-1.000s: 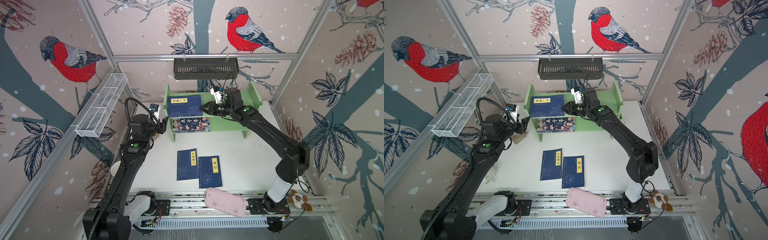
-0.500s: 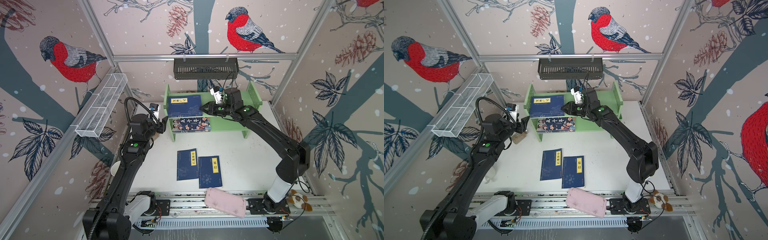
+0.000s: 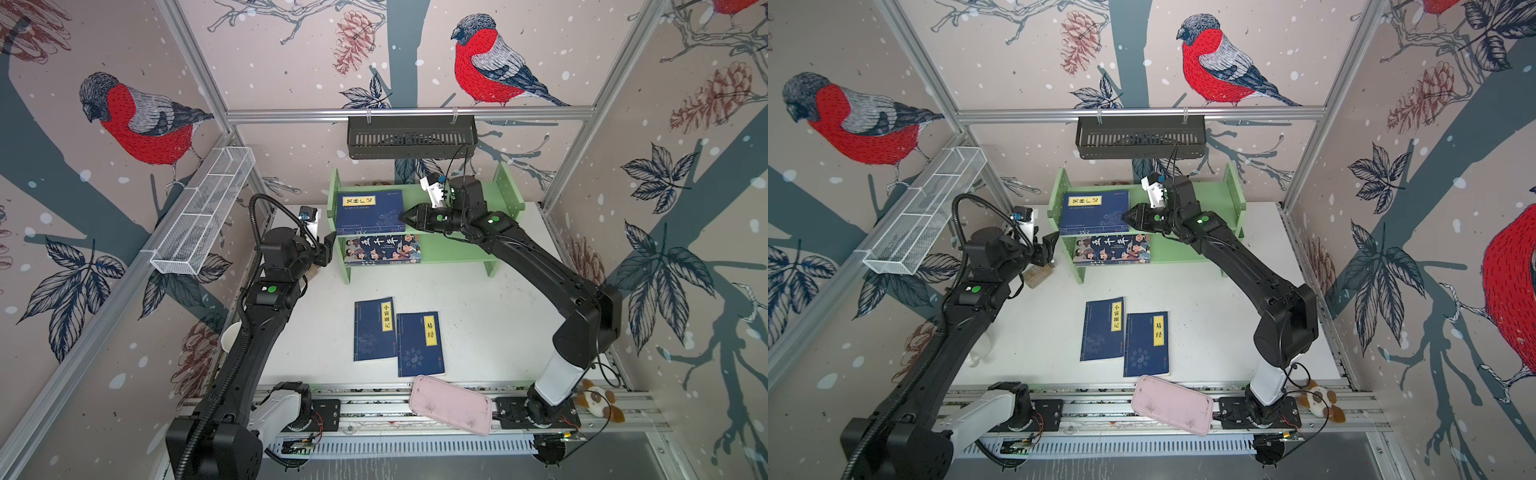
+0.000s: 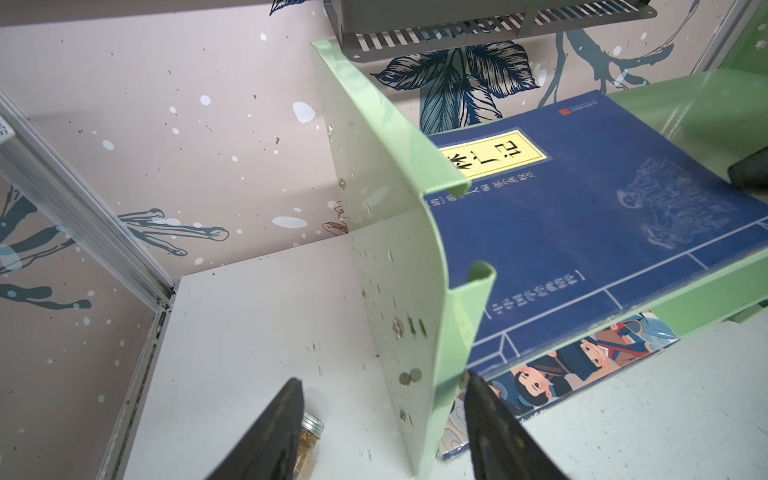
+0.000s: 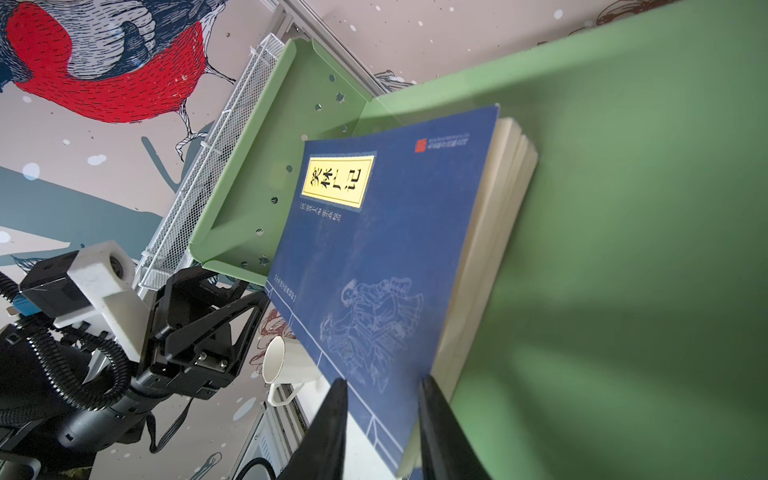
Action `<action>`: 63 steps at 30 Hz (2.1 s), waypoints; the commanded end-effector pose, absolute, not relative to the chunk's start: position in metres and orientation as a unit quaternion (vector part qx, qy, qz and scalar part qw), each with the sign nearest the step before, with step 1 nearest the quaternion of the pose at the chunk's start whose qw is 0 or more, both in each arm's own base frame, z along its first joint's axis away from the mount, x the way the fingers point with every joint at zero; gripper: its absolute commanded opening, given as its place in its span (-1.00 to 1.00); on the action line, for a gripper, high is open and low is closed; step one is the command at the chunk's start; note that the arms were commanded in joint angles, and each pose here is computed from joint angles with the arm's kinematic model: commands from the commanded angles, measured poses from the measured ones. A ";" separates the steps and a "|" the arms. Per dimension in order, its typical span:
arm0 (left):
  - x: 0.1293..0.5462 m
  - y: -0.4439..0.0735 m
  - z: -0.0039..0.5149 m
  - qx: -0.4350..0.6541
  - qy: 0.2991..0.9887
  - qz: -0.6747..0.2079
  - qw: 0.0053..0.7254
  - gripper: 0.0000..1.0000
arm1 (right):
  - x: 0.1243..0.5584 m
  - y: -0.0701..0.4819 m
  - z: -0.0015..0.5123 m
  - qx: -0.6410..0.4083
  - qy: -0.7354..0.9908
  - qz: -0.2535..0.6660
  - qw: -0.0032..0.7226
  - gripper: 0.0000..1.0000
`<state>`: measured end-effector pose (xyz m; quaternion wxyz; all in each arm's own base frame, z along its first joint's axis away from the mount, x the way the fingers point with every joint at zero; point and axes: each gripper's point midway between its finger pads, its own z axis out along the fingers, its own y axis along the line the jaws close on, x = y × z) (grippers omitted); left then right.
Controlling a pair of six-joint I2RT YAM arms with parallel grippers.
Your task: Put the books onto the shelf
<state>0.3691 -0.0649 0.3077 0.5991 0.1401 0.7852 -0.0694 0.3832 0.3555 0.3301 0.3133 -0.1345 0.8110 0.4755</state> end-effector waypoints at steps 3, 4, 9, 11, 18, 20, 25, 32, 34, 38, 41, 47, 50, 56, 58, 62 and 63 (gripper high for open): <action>0.371 -0.064 0.323 0.140 0.767 -0.063 0.623 0.25 | 0.381 0.356 0.339 -0.144 0.802 0.481 0.323 -0.33; 0.371 -0.063 0.323 0.139 0.768 -0.062 0.623 0.27 | 0.381 0.355 0.340 -0.144 0.802 0.480 0.325 -0.33; 0.363 -0.060 0.328 0.130 0.773 -0.061 0.618 0.41 | 0.389 0.341 0.351 -0.135 0.795 0.476 0.351 -0.25; 0.357 -0.059 0.331 0.129 0.776 -0.058 0.614 0.44 | 0.391 0.331 0.361 -0.129 0.788 0.478 0.366 -0.24; 0.322 -0.065 0.331 0.134 0.798 -0.090 0.581 0.45 | 0.363 0.295 0.385 -0.128 0.775 0.453 0.421 -0.25; 0.305 -0.076 0.328 0.149 0.801 -0.126 0.565 0.44 | 0.337 0.283 0.381 -0.135 0.775 0.437 0.436 -0.25; 0.266 -0.120 0.318 0.215 0.791 -0.259 0.511 0.44 | 0.274 0.256 0.341 -0.133 0.789 0.414 0.435 -0.21; 0.231 -0.162 0.299 0.240 0.766 -0.419 0.425 0.40 | 0.231 0.232 0.237 -0.058 0.851 0.382 0.357 -0.18; 0.227 -0.167 0.295 0.234 0.762 -0.443 0.411 0.40 | 0.227 0.225 0.205 -0.024 0.871 0.366 0.327 -0.12; 0.224 -0.174 0.279 0.214 0.767 -0.464 0.388 0.41 | 0.213 0.221 0.149 0.003 0.902 0.343 0.261 -0.11; 0.226 -0.180 0.269 0.210 0.772 -0.468 0.375 0.41 | 0.199 0.231 0.121 -0.009 0.915 0.344 0.211 -0.12; 0.237 -0.186 0.250 0.186 0.787 -0.474 0.349 0.41 | 0.179 0.239 0.079 -0.037 0.942 0.301 0.145 -0.11; 0.241 -0.187 0.246 0.185 0.788 -0.476 0.345 0.40 | 0.172 0.245 0.065 -0.043 0.941 0.311 0.123 -0.13; 0.241 -0.192 0.243 0.186 0.785 -0.486 0.336 0.40 | 0.171 0.250 0.053 -0.038 0.943 0.311 0.112 -0.24; 0.242 -0.193 0.240 0.188 0.786 -0.486 0.334 0.41 | 0.170 0.251 0.047 -0.038 0.946 0.305 0.105 -0.26; 0.241 -0.194 0.235 0.192 0.786 -0.487 0.328 0.40 | 0.170 0.254 0.040 -0.041 0.948 0.300 0.096 -0.29; 0.241 -0.194 0.235 0.193 0.786 -0.488 0.328 0.40 | 0.170 0.254 0.039 -0.042 0.949 0.298 0.093 -0.31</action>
